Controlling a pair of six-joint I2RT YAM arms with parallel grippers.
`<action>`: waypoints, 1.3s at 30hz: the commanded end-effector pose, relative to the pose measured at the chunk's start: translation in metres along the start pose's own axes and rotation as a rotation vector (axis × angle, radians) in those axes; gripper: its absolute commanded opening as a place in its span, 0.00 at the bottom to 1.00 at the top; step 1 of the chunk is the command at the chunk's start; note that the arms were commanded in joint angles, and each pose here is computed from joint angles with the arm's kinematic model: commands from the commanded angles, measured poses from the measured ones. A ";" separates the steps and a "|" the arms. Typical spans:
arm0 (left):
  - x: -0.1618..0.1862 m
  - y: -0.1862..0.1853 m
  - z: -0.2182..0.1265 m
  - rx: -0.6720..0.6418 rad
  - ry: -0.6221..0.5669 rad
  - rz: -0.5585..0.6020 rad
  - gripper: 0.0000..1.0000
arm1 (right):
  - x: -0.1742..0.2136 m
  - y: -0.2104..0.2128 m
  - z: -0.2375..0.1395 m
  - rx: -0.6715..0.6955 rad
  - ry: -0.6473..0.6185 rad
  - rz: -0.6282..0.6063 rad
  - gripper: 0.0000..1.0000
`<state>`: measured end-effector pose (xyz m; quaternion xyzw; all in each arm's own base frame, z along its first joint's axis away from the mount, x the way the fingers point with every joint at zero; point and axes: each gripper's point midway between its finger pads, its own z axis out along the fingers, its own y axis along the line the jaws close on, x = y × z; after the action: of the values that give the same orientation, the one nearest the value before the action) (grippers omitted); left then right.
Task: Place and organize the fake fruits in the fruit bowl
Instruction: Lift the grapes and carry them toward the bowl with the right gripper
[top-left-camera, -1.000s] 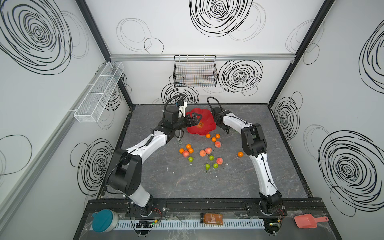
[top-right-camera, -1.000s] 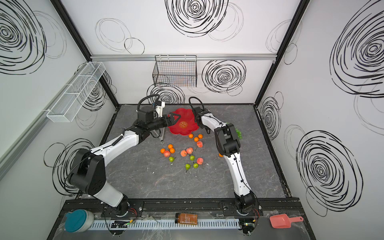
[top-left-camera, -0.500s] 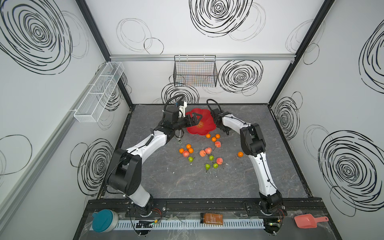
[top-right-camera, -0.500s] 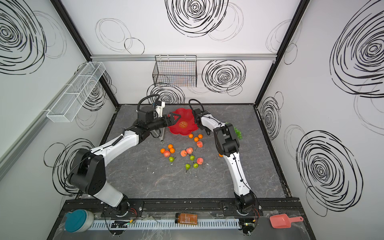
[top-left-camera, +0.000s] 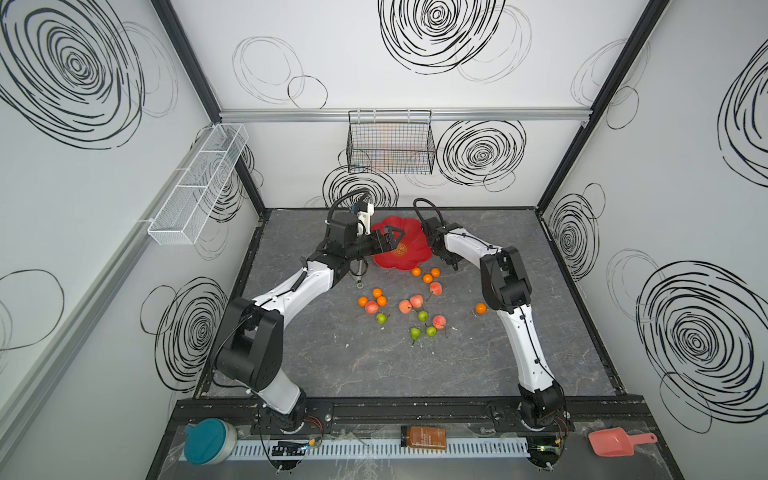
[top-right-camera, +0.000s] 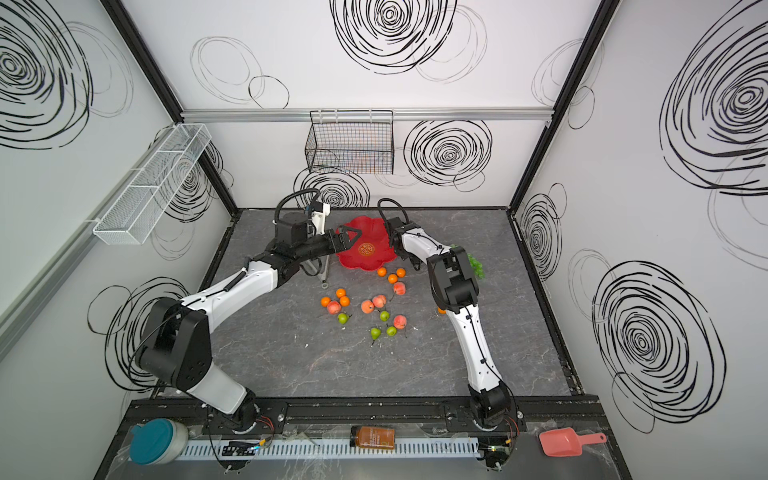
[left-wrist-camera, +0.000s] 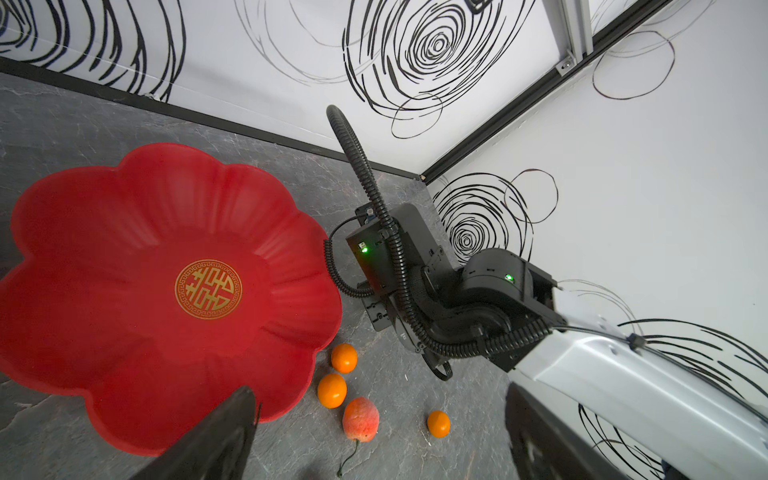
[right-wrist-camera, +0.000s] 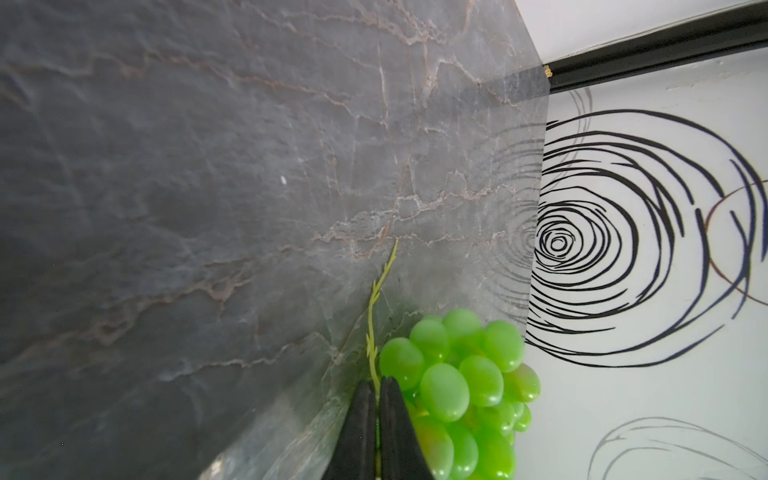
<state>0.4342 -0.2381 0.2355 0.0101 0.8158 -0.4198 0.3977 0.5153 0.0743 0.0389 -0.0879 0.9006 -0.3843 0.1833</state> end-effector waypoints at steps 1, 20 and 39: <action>-0.010 -0.009 -0.001 0.006 -0.037 0.050 0.96 | -0.013 -0.030 -0.023 -0.009 -0.030 0.078 0.05; 0.044 -0.056 0.025 0.021 0.048 0.217 0.96 | -0.002 -0.113 -0.052 -0.292 -0.059 0.480 0.00; 0.061 -0.105 0.056 0.087 0.084 0.165 0.96 | -0.026 -0.189 -0.160 -0.475 -0.314 0.652 0.00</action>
<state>0.3820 -0.3646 0.2230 0.1229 0.8249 -0.4093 0.3701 0.4836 0.0413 0.2353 0.1107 0.9234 -0.0993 0.3539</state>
